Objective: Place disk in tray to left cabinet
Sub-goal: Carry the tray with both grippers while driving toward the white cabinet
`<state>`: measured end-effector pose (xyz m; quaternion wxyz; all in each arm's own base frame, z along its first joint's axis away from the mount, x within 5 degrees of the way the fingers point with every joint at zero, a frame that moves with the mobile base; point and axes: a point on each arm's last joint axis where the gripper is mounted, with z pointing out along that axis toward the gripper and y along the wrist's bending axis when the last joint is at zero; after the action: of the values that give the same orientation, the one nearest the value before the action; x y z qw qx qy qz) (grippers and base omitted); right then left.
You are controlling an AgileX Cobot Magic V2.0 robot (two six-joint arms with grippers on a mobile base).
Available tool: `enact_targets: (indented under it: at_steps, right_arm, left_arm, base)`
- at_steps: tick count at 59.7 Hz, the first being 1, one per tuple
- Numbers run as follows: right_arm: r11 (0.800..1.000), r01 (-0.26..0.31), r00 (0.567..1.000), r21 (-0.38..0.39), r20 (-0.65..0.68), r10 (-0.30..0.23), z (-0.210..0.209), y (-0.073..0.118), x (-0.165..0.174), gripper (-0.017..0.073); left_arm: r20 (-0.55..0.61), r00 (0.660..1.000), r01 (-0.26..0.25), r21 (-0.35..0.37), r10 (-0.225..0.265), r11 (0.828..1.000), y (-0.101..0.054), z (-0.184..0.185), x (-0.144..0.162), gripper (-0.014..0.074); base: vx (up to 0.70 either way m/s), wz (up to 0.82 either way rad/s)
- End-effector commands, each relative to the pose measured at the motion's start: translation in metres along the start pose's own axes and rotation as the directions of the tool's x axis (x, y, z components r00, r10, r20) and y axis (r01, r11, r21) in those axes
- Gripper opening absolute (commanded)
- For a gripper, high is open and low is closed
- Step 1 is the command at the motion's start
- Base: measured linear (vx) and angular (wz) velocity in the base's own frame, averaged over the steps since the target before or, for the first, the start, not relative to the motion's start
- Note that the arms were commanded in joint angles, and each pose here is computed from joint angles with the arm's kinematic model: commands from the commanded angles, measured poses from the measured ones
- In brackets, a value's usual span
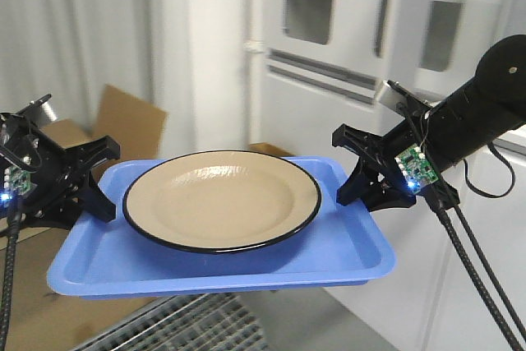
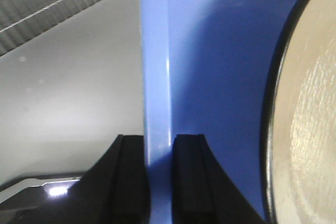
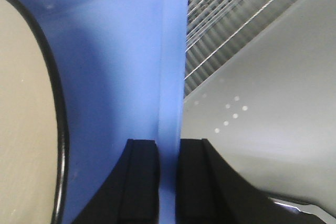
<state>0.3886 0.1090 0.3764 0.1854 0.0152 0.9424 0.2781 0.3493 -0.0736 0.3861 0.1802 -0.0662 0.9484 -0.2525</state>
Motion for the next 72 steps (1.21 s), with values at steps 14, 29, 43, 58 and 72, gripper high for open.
enact_targets:
  at_steps: [14, 29, 43, 58, 72]
  right_arm:
    - [0.975, 0.017, 1.000, -0.220, 0.021, -0.012, -0.0308, 0.0418, 0.0115, -0.0004]
    - [0.975, 0.017, 1.000, -0.220, 0.021, -0.012, -0.0308, 0.0418, 0.0115, -0.0004]
    - [0.975, 0.017, 1.000, -0.220, 0.021, -0.012, -0.0308, 0.0418, 0.0115, -0.0004]
    - [0.975, 0.017, 1.000, -0.220, 0.021, -0.012, -0.0308, 0.0418, 0.0115, -0.0004]
    - [0.975, 0.017, 1.000, -0.220, 0.021, -0.012, -0.0308, 0.0418, 0.0115, -0.0004]
  left_arm:
    - [0.061, 0.998, 0.003, 0.247, -0.019, 0.969, -0.0411, -0.0298, 0.0093, 0.0000]
    - [0.061, 0.998, 0.003, 0.247, -0.019, 0.969, -0.0411, -0.0298, 0.0093, 0.0000]
    - [0.061, 0.998, 0.003, 0.247, -0.019, 0.969, -0.0411, -0.0298, 0.0093, 0.0000]
    - [0.061, 0.998, 0.003, 0.247, -0.019, 0.969, -0.0411, -0.0298, 0.0093, 0.0000]
    - [0.061, 0.998, 0.003, 0.247, -0.019, 0.969, -0.0411, -0.0298, 0.0093, 0.0000]
  base:
    - [0.16, -0.63]
    - [0.16, -0.63]
    - [0.16, -0.63]
    - [0.18, -0.56]
    - [0.20, -0.39]
